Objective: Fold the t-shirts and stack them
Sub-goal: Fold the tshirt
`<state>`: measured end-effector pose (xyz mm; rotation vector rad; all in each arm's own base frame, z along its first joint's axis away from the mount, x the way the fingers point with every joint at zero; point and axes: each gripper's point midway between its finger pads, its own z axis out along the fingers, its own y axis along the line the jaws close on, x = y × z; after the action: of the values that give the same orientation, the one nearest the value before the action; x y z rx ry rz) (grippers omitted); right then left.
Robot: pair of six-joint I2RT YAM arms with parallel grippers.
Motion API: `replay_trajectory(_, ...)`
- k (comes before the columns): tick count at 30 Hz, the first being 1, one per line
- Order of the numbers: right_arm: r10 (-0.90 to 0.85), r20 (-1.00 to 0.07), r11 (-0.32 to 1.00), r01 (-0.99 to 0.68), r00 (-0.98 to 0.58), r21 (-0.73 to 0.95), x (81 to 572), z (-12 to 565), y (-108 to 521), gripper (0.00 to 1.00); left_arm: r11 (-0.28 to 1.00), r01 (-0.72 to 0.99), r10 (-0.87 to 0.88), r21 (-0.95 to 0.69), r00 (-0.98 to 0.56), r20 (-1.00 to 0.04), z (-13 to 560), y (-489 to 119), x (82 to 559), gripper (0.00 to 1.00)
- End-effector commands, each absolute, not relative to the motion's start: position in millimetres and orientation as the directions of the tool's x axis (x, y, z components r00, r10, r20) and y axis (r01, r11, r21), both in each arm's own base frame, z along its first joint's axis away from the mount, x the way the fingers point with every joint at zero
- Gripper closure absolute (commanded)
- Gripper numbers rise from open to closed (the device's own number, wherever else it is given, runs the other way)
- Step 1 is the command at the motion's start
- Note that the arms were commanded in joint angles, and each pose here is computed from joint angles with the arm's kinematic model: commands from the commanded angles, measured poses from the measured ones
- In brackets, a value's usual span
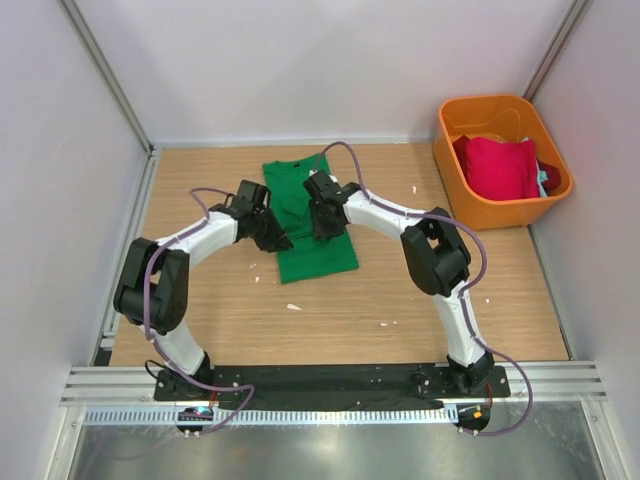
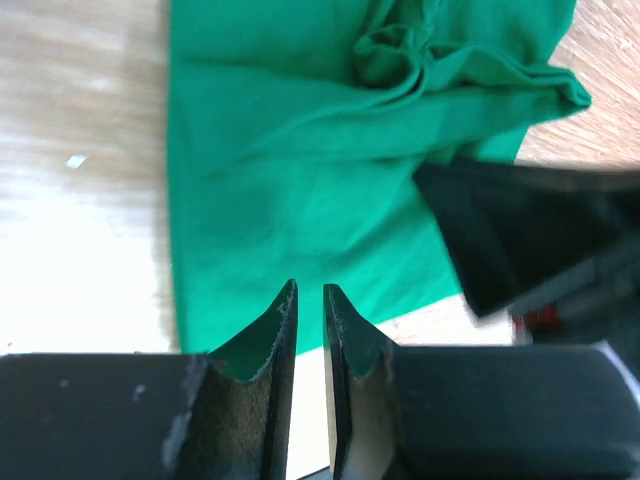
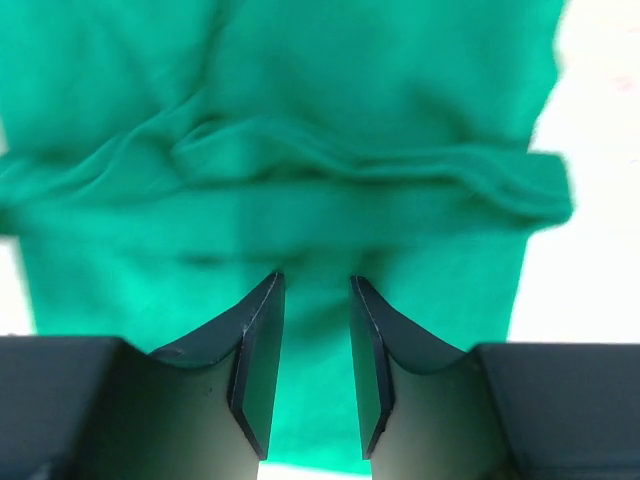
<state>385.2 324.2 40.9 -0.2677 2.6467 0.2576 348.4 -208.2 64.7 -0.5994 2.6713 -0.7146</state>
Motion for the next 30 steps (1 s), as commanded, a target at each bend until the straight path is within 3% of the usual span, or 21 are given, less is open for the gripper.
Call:
replay_trajectory(1, -0.129, -0.562, 0.966, -0.232, -0.817, 0.116, 415, 61, 331, 0.62, 0.776, -0.295, -0.503, -0.558, -0.822, -0.265, 89, -201, 354, 0.83)
replay_trajectory(12, -0.1, -0.641, 0.977, -0.199, -0.761, 0.083, 476, 80, 344, 0.59, 0.791, -0.295, -0.501, -0.535, -0.815, -0.291, 98, -192, 349, 0.83)
replay_trajectory(17, -0.053, -0.688, 0.974, -0.189, -0.724, 0.123, 516, 114, 340, 0.59, 0.781, -0.259, -0.474, -0.568, -0.839, -0.269, 100, -206, 360, 0.76)
replay_trajectory(21, -0.045, -0.685, 0.963, -0.214, -0.727, 0.164, 508, 148, 327, 0.56, 0.777, -0.216, -0.421, -0.591, -0.877, -0.234, 88, -225, 380, 0.76)
replay_trajectory(22, -0.066, -0.644, 0.962, -0.22, -0.762, 0.162, 495, 132, 321, 0.56, 0.778, -0.214, -0.417, -0.591, -0.879, -0.232, 85, -227, 383, 0.76)
replay_trajectory(23, -0.057, -0.677, 0.95, -0.248, -0.734, 0.189, 492, 158, 319, 0.55, 0.774, -0.214, -0.422, -0.596, -0.876, -0.233, 84, -226, 390, 0.77)
replay_trajectory(25, -0.065, -0.612, 0.92, -0.284, -0.789, 0.269, 471, 139, 316, 0.55, 0.76, -0.22, -0.434, -0.611, -0.873, -0.225, 78, -228, 402, 0.78)
replay_trajectory(26, -0.033, -0.627, 0.898, -0.299, -0.778, 0.323, 471, 152, 318, 0.55, 0.743, -0.21, -0.437, -0.635, -0.871, -0.224, 79, -230, 410, 0.79)
replay_trajectory(30, 0.049, -0.534, 0.813, -0.276, -0.844, 0.512, 461, 132, 306, 0.88, 0.69, -0.191, -0.443, -0.698, -0.874, -0.199, 74, -238, 432, 0.81)
